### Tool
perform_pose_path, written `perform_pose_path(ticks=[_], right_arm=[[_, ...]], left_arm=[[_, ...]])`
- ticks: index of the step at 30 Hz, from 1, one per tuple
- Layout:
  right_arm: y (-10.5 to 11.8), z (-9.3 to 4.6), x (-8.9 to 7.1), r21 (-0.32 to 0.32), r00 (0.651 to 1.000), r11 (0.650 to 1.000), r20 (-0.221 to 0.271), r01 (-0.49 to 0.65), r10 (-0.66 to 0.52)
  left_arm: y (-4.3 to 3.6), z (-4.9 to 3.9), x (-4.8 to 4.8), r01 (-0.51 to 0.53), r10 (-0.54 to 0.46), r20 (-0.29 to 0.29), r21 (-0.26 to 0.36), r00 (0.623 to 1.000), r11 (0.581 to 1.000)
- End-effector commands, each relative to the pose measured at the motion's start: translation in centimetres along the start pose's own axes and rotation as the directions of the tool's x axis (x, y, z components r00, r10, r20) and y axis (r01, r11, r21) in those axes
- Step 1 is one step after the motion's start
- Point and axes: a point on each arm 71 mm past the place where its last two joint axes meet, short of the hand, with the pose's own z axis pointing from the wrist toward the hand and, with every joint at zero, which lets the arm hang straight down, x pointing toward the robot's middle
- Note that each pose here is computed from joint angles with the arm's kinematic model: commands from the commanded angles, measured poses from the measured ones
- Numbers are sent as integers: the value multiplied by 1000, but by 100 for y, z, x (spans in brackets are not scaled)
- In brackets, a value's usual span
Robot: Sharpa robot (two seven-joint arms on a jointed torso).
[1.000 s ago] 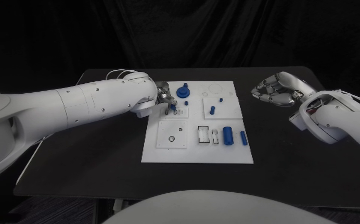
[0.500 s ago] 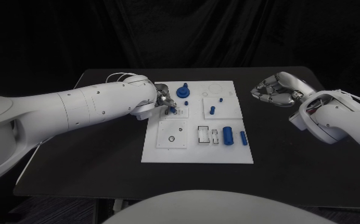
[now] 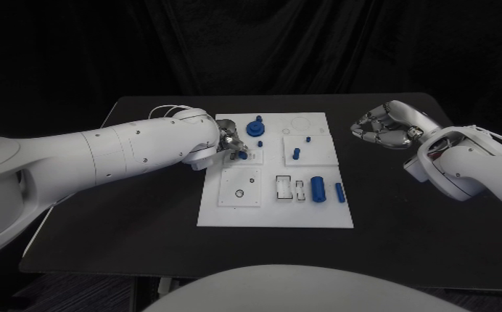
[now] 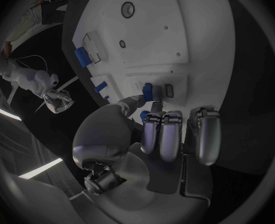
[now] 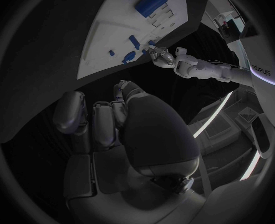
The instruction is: Assemble the parts on the task board
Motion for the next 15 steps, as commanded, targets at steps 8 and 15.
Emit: perform_pose_path(ticks=[8, 15], right_arm=[[-20, -5, 19, 18, 1000, 1000, -10, 3, -3], [-22, -4, 22, 21, 1000, 1000, -13, 3, -3]], left_arm=[[-37, 14, 37, 2, -2, -1, 25, 1000, 1000], [-33, 21, 54, 3, -3, -3, 25, 1000, 1000]])
